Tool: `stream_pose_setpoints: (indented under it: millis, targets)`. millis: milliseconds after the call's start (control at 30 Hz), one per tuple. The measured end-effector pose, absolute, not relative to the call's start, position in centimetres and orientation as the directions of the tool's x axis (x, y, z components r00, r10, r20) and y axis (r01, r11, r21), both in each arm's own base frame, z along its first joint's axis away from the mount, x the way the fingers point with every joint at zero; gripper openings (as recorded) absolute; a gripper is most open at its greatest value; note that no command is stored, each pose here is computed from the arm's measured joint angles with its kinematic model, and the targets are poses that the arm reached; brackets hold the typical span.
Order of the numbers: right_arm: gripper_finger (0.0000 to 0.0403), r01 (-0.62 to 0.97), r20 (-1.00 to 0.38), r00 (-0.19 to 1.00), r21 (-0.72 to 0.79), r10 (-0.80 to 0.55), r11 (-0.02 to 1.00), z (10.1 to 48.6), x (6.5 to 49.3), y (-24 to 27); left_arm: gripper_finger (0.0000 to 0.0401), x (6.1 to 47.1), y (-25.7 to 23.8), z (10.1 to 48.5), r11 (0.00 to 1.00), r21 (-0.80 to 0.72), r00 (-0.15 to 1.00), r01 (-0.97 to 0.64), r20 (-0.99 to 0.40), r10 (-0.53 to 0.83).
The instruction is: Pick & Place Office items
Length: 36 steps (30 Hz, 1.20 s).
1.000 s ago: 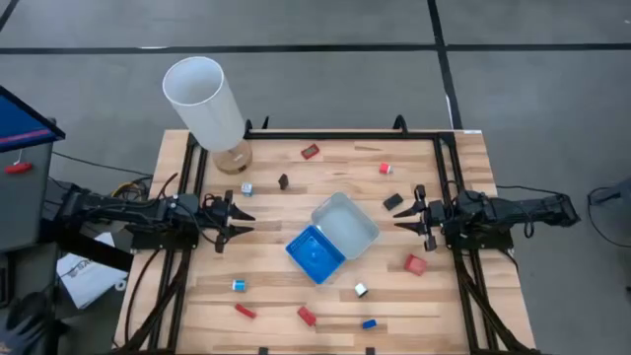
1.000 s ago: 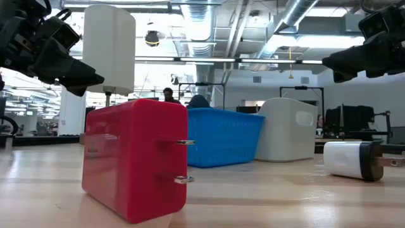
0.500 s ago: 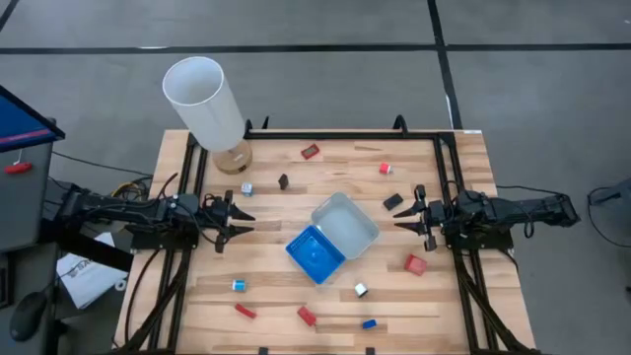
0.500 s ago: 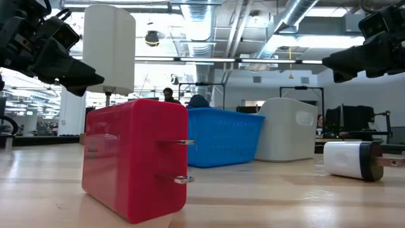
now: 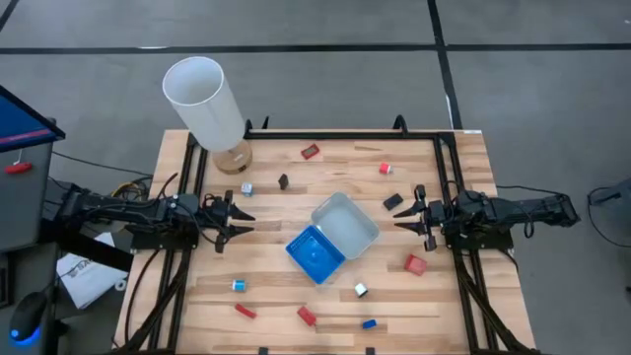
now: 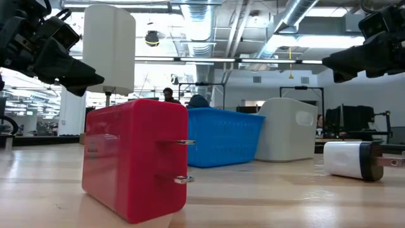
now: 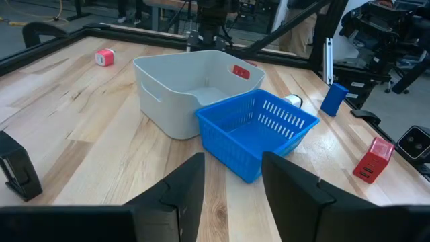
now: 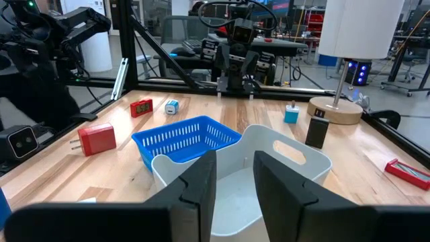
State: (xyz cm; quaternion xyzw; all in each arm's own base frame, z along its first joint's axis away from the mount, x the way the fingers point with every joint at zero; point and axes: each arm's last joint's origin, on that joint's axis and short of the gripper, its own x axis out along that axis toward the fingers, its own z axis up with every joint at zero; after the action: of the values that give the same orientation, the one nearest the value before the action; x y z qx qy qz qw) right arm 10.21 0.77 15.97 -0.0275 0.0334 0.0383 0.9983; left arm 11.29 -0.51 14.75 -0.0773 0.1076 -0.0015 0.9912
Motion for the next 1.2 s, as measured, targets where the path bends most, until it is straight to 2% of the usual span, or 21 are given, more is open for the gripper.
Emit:
stream_pose_setpoints:
  millis: [167,367,467,700,933,1033,1200]
  targets:
    - [0.0093,-0.078,-0.069,0.995,-0.052,0.075,0.996,16.0,10.2,0.8,0.0145,11.3,-0.5,14.8,0.988,-0.154,0.978,-0.014,-0.209,-0.018]
    - [0.0093,-0.078,-0.069,0.995,-0.052,0.075,0.996,16.0,10.2,0.8,0.0145,11.5,-0.5,15.9,0.987,-0.161,0.995,-0.001,-0.098,-0.015]
    - [0.0093,-0.079,-0.069,0.995,-0.052,0.075,0.996,16.0,10.2,0.8,0.0145,11.5,-0.5,16.5,0.967,-0.255,1.0,0.007,-0.028,-0.014]
    - [0.0093,-0.078,-0.069,0.995,-0.052,0.075,0.996,16.0,10.2,0.8,0.0145,11.5,-0.5,17.1,0.809,-0.586,0.999,0.032,0.034,-0.014]
    - [0.0093,-0.078,-0.07,0.995,-0.052,0.075,0.996,16.0,10.2,0.8,0.0145,11.4,-0.5,18.0,0.688,-0.719,0.992,0.1,0.125,-0.014]
    - [0.0093,-0.078,-0.069,0.995,-0.052,0.075,0.996,16.0,10.2,0.8,0.0145,11.4,-0.5,18.0,0.681,-0.726,0.992,0.099,0.123,-0.013]
    - [0.0093,-0.078,-0.067,0.995,-0.052,0.074,0.996,16.0,10.2,0.8,0.0145,11.7,-0.3,17.6,0.563,-0.825,0.996,0.034,0.078,0.053]
